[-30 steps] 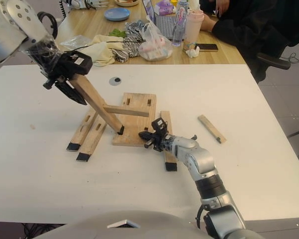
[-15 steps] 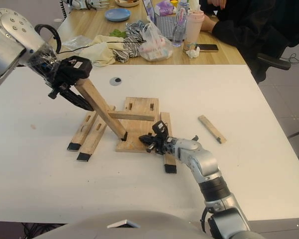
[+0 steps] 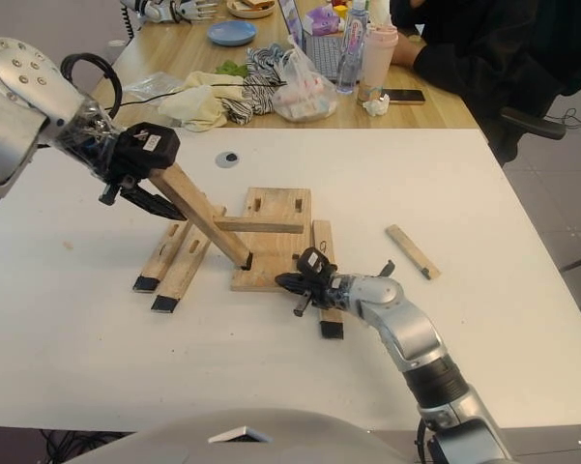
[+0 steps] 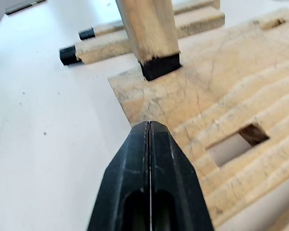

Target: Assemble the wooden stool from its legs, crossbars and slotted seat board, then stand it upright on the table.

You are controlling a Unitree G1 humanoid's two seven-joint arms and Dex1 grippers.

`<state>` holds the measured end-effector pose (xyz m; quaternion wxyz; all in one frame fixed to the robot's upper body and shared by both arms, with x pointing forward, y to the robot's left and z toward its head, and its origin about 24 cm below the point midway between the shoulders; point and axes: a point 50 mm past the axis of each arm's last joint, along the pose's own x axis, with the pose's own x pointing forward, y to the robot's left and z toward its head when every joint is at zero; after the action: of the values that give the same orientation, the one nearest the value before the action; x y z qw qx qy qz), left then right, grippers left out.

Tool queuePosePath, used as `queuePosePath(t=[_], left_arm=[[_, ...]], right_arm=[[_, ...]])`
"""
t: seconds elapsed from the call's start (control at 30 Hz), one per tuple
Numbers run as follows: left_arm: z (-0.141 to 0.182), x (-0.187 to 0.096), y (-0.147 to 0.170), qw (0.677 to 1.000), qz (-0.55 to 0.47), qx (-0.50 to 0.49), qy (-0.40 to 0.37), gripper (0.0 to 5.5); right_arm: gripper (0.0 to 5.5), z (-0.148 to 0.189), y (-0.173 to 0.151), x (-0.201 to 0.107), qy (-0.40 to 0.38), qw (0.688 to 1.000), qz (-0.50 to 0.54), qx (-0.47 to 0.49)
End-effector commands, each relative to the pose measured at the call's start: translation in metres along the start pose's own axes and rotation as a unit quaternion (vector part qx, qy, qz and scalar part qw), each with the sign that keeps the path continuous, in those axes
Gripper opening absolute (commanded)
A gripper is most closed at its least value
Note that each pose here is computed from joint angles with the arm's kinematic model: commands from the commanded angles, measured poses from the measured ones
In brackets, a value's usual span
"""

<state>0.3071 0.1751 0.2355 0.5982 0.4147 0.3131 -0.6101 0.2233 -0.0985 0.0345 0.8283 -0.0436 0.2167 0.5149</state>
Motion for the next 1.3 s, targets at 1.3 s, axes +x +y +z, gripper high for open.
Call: queuePosePath(t=[1.3], left_arm=[[0.022,0.010,0.001,0.995,0.090,0.045,-0.003,0.83]], right_arm=[[0.00,-0.030,-0.003,0.010,0.073,0.997,-0.004,-0.035]])
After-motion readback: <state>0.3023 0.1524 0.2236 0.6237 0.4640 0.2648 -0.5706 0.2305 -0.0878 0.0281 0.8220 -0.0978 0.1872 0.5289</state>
